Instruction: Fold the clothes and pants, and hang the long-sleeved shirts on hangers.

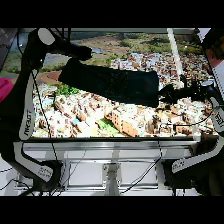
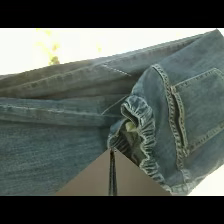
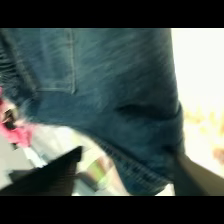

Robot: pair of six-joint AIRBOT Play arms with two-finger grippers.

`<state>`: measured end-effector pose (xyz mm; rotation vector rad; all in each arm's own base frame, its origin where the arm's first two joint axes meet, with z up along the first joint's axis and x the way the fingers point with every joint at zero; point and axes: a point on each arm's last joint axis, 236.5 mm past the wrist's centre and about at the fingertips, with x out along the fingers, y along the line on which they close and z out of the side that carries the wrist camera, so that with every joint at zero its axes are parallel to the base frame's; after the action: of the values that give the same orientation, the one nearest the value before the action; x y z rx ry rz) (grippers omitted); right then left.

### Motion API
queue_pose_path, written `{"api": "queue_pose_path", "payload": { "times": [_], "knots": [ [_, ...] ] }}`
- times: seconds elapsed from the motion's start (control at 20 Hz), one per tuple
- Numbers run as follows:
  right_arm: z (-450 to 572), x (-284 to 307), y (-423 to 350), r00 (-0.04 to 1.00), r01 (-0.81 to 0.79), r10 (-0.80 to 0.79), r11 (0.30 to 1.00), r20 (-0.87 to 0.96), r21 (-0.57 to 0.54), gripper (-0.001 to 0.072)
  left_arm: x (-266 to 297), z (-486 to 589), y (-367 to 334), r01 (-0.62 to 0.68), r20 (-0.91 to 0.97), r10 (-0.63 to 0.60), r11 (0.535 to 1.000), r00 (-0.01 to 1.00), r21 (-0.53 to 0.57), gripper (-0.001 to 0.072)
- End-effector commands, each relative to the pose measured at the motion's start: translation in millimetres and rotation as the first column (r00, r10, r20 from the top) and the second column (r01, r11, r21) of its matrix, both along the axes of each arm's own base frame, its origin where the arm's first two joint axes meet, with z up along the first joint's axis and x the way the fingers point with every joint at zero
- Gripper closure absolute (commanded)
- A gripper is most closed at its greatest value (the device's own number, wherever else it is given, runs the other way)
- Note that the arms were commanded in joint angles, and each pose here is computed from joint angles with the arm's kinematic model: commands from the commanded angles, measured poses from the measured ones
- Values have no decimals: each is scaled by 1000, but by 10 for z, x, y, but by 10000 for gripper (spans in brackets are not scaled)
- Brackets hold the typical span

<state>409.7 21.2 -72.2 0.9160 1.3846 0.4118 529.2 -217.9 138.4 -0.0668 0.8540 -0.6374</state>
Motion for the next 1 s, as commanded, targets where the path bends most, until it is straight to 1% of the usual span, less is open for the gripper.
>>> {"api": "queue_pose_path", "payload": {
  "times": [0.0,0.25,0.3,0.35,0.4,0.45,0.55,0.6,0.7,0.8,0.95],
  "knots": [
    [-193,30,-57,1000,-11,12,994,13,-105,52,-58,5,-38,41,-5,-41,999,999,-8,697],
    [-301,-43,200,997,-80,78,993,-23,-85,56,-94,-20,-40,54,-17,-54,999,998,0,697],
    [-321,-40,272,995,-95,93,992,-22,-89,111,-94,-20,-40,54,-17,-54,999,998,0,697],
    [-324,-20,326,995,-102,101,990,-14,-96,279,-94,-20,-40,54,-17,-54,999,998,0,697],
    [-302,8,376,994,-105,105,990,-5,-93,485,-93,-22,-40,53,-18,-53,999,998,-1,697],
    [-261,41,400,994,-104,105,991,5,-85,665,-93,-25,-40,53,-18,-53,999,998,-1,696],
    [-129,97,435,996,-88,89,995,20,-53,674,-92,-33,-43,50,-23,-50,999,998,-3,696],
    [-67,101,398,996,-82,84,994,29,-68,674,-98,-42,-56,48,-28,-48,999,998,-5,696],
    [8,61,183,997,-65,70,987,26,-147,674,-131,-87,-120,56,-43,-56,998,998,-7,697],
    [88,-18,-176,1000,-15,17,974,5,-226,674,-210,-236,-237,51,-99,-53,999,994,-15,697],
    [360,-107,-715,995,98,-89,962,44,-257,673,-421,-647,-524,99,-191,-93,995,977,22,697]
  ]
}}
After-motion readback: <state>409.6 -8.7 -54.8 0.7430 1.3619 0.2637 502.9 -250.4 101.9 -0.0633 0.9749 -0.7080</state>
